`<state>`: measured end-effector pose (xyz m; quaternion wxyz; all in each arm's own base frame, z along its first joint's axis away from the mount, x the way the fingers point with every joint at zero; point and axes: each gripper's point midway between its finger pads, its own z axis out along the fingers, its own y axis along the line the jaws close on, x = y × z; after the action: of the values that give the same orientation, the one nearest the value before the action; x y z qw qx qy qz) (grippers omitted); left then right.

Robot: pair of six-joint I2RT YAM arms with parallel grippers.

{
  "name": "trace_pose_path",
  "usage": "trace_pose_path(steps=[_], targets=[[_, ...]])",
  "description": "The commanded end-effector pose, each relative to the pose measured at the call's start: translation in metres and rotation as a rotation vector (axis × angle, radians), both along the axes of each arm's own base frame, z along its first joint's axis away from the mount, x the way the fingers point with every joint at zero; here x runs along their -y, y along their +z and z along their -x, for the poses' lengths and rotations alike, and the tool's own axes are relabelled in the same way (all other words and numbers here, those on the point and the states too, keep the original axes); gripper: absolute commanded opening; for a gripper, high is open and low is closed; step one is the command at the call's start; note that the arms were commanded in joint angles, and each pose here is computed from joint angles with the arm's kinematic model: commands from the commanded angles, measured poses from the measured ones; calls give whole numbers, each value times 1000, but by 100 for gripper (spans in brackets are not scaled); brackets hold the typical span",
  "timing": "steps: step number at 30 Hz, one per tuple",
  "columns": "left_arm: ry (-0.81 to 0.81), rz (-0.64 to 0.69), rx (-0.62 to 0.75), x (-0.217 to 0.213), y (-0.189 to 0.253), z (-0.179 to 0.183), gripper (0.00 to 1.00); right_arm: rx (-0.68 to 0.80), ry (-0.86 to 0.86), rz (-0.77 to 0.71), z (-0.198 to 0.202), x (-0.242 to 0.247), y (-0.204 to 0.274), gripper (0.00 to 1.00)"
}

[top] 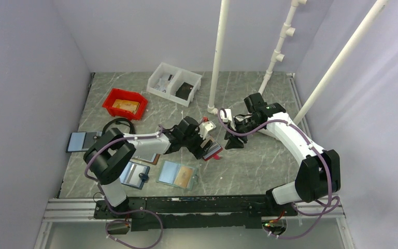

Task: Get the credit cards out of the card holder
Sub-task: Remove the credit card from the card holder.

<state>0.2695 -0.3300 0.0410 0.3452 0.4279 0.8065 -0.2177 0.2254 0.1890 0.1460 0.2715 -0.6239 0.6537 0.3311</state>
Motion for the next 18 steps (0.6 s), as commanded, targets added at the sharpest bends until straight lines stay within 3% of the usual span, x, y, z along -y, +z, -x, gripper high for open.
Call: trace_pose_path(steps=[1, 5, 12, 18], targets=[[-20, 37, 71, 19, 16, -19, 89, 42, 1, -60, -7, -7, 20, 50], [-9, 18, 49, 19, 8, -20, 81, 40, -1, -67, -7, -6, 20, 50], [12, -13, -44, 19, -5, -13, 56, 28, -2, -61, -8, -6, 17, 50], [76, 76, -115, 20, 8, -3, 44, 4, -21, -53, -9, -6, 9, 50]])
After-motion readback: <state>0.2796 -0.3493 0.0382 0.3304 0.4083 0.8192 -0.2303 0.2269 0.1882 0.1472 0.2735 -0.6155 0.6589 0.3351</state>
